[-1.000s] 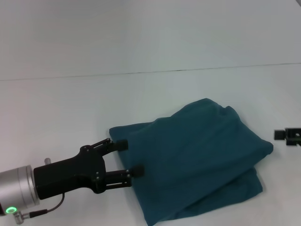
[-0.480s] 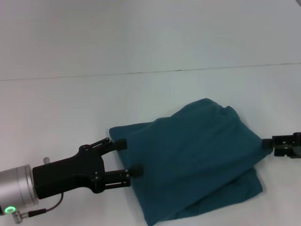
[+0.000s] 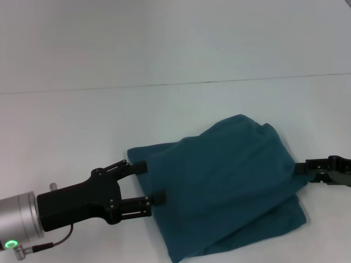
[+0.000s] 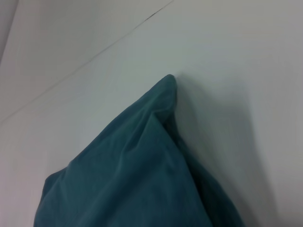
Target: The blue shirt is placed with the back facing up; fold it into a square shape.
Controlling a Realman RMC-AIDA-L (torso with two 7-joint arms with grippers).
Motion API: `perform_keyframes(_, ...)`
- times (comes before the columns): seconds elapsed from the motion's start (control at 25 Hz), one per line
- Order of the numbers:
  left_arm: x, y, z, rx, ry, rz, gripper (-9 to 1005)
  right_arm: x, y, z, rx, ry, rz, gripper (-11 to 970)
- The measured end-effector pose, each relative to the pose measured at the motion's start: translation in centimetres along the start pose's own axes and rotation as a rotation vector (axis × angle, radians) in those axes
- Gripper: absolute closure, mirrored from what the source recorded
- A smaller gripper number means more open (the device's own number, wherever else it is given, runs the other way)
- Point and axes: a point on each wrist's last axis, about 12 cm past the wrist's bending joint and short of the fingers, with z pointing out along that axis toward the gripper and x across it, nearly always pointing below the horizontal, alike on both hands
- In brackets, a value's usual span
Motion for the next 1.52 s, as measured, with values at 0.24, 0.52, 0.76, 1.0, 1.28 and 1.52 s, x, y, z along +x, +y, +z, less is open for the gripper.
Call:
perform_keyframes(0.24, 0.0, 0.1, 0.0, -0.012, 0.002, 0.002, 59, 0.1, -0.1, 0.2, 0.002, -0.021, 0.005, 389)
perform_keyframes(0.52, -0.1, 0.2, 0.2, -0.008, 0.001, 0.011, 59, 0.7, 0.2, 0.7, -0.053, -0.038, -0.048, 544)
perform_keyframes(0.76, -0.2, 0.2, 0.3, -0.006, 0.001, 0.013, 59, 1.0, 0.5, 0.7, -0.100, -0.041, -0.079, 727)
perform_keyframes(1.0, -0.2, 0.3, 0.5, -0.011, 0.003, 0.009, 59, 0.8, 1.4, -0.6, -0.205, -0.059, -0.121, 928)
perform_keyframes(1.28, -0.3, 0.4, 0.6, -0.011, -0.001, 0.001, 59, 0.1, 3.3, -1.8, -0.317, -0.063, -0.191, 928)
perform_keyframes(1.52, -0.3, 0.4, 0.5, -0.012, -0.001, -0.001, 59, -0.2, 4.7, -2.6, -0.394, -0.054, -0.246, 929)
